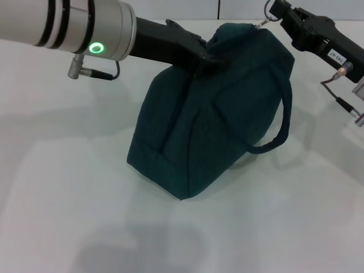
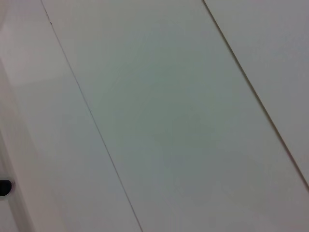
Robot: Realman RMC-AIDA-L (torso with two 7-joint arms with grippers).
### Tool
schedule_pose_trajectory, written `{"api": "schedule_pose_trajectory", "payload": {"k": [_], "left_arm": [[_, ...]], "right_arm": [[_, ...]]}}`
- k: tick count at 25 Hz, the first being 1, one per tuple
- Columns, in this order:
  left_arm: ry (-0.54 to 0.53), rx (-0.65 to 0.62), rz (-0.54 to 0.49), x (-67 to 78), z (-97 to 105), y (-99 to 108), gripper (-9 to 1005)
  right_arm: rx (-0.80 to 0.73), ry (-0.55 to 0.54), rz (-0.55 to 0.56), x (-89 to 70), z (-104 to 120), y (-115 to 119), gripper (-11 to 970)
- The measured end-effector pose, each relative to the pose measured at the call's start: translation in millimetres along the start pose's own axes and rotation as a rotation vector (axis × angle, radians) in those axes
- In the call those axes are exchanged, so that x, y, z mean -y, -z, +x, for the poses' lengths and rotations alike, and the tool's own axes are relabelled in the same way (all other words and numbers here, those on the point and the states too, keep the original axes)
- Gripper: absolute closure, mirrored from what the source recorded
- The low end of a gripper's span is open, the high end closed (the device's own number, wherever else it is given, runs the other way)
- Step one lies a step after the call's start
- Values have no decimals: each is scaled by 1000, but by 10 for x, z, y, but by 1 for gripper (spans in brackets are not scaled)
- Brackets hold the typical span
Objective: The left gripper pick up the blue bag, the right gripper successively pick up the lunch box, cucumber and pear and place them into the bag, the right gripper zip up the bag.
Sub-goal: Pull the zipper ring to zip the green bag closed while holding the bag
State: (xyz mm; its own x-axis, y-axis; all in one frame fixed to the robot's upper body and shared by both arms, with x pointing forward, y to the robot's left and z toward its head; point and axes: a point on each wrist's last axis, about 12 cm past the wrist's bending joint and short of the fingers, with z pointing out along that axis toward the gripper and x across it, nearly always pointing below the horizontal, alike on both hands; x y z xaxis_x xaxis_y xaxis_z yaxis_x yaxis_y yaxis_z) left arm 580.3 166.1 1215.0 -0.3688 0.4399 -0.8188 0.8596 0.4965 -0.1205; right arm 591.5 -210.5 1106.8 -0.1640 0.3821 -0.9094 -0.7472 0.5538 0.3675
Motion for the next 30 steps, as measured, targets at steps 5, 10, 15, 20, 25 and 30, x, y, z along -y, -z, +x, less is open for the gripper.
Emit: {"api": "schedule_pose_trajectory", "payload": {"k": [5,10,15,20,25,30], "left_arm": [[-20,-5,3,5,3,-10,724],[-46,-3,7,10,12,-10,848],[-48,6,11,12,1,-5,908],[-57,54,50,46,-21,22,943],[-69,133,109,76,-34,110,950],[-71,226,155,102,-34,203,950]], "right_arm": [[0,0,0,1,0,-1,812],[5,-3,5,5,-2,6,809],[5,-6,14,15,3,21,807],[4,-21,66,83,29,88,804],[-18,-36,136,170,81,170,802],[-67,-40,199,243,160,233,800]]}}
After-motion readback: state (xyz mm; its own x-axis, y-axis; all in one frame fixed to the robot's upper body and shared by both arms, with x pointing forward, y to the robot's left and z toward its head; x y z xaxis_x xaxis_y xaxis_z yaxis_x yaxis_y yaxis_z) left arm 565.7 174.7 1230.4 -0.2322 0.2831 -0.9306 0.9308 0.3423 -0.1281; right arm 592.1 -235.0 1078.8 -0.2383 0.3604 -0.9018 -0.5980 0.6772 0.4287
